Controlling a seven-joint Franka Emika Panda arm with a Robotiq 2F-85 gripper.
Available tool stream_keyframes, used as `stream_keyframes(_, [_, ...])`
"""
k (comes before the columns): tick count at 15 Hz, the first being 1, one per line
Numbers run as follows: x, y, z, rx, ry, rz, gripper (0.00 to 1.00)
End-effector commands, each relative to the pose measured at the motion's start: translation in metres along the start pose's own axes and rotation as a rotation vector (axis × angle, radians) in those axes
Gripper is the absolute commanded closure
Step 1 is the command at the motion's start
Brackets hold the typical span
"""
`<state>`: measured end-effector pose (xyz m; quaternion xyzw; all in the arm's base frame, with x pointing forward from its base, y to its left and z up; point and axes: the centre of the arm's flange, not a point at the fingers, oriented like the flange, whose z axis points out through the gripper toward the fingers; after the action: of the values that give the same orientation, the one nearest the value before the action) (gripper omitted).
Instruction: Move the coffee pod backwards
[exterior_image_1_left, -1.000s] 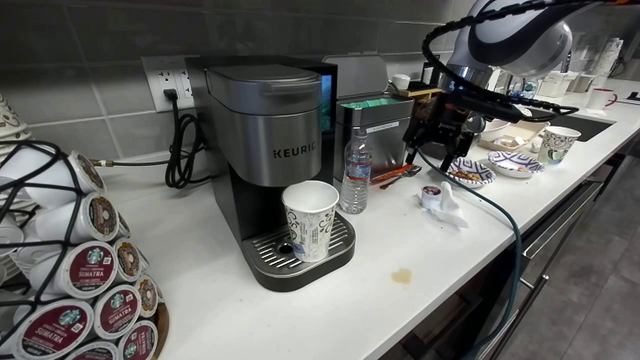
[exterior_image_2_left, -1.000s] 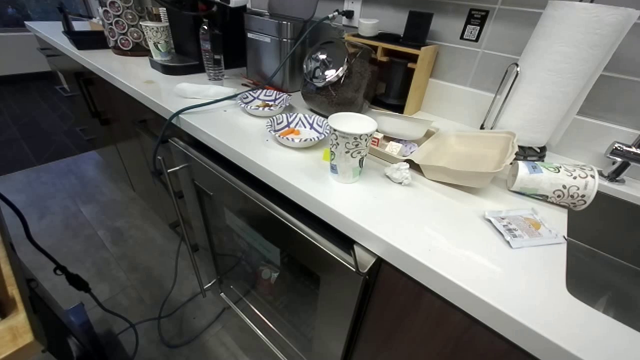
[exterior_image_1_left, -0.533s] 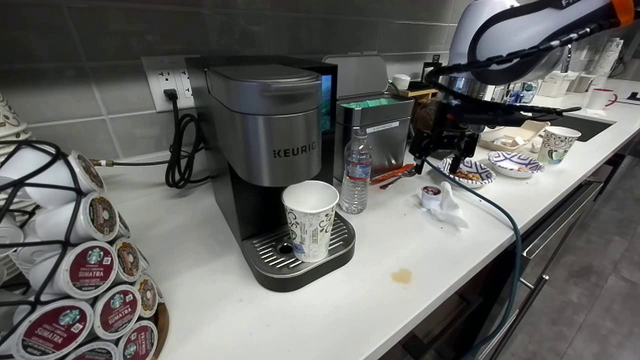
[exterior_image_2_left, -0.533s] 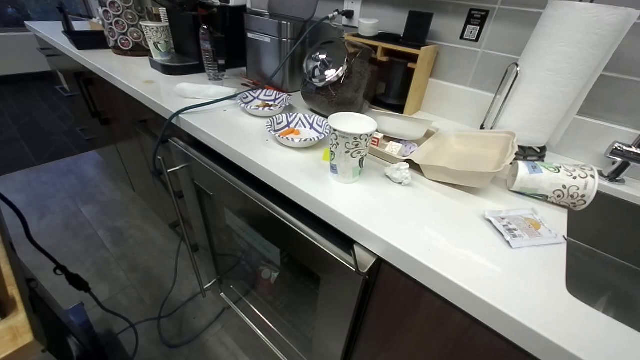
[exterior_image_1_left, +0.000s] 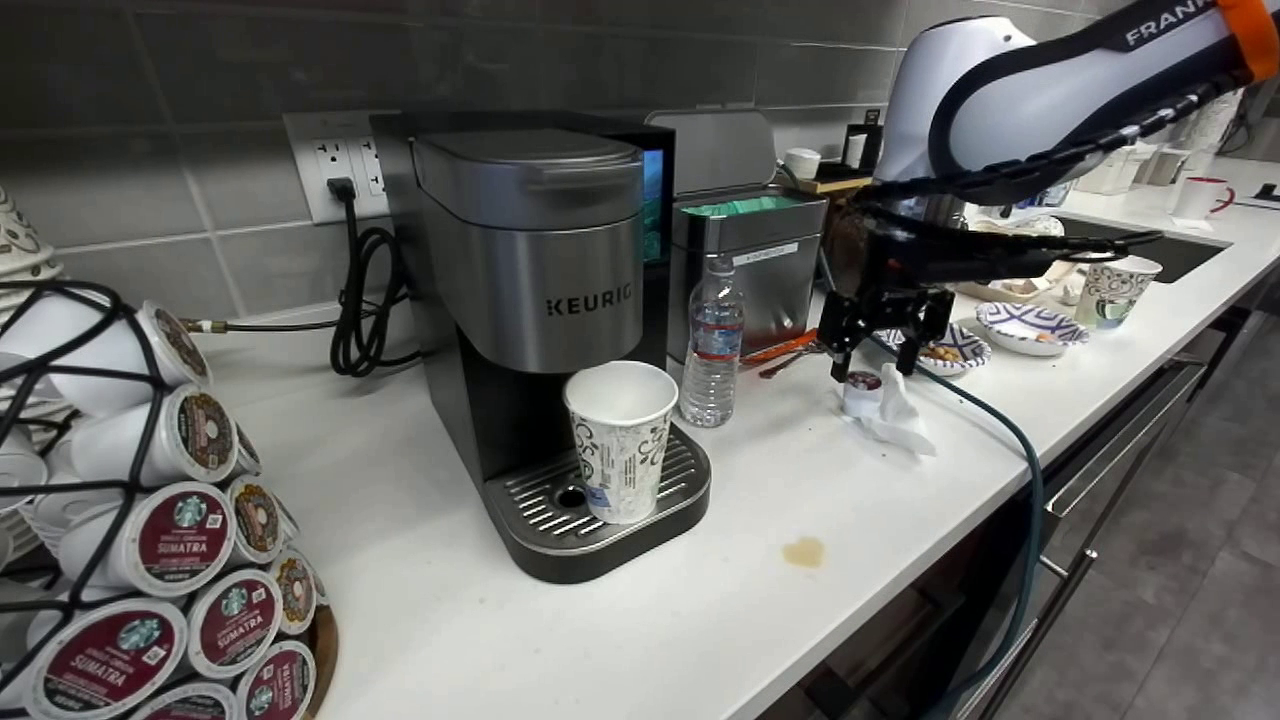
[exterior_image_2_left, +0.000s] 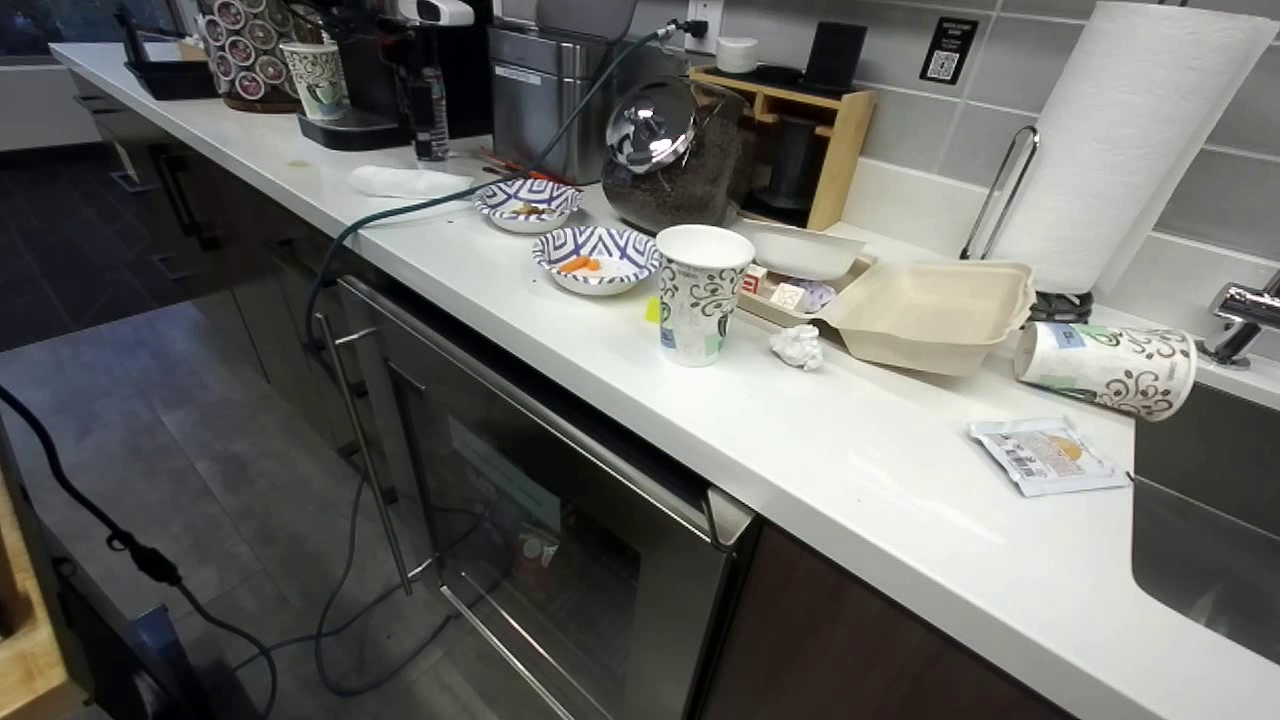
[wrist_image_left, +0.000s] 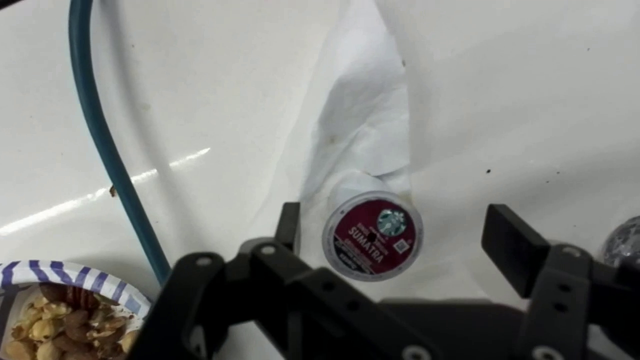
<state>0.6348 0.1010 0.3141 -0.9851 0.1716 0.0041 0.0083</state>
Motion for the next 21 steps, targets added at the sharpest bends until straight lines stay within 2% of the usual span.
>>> stream_keyframes(1, [-0.004,-0.002,0.012,-0.015,0.007,0.009,0.13])
stream_keyframes(2, [-0.004,-0.003,0.014,-0.017,0.009,0.009,0.12])
stream_keyframes(5, [-0.001,-0.002,0.017,-0.012,0.020,0.024,0.19])
stream_keyframes(13, [0.008,0.000,0.021,-0.021,0.076,0.059,0.18])
stream_keyframes(14, [0.008,0.001,0.020,-0.028,0.077,0.058,0.20])
stream_keyframes(15, [0.009,0.002,0.020,-0.032,0.079,0.059,0.28])
stream_keyframes(17, [0.008,0.003,0.019,-0.039,0.083,0.058,0.28])
stream_keyframes(18, [0.008,0.003,0.019,-0.043,0.083,0.057,0.33])
stream_keyframes(19, [0.008,0.002,0.019,-0.044,0.084,0.057,0.32])
stream_keyframes(20, [0.007,0.002,0.019,-0.045,0.084,0.056,0.35])
stream_keyframes(21, [0.007,0.002,0.019,-0.045,0.085,0.058,0.41])
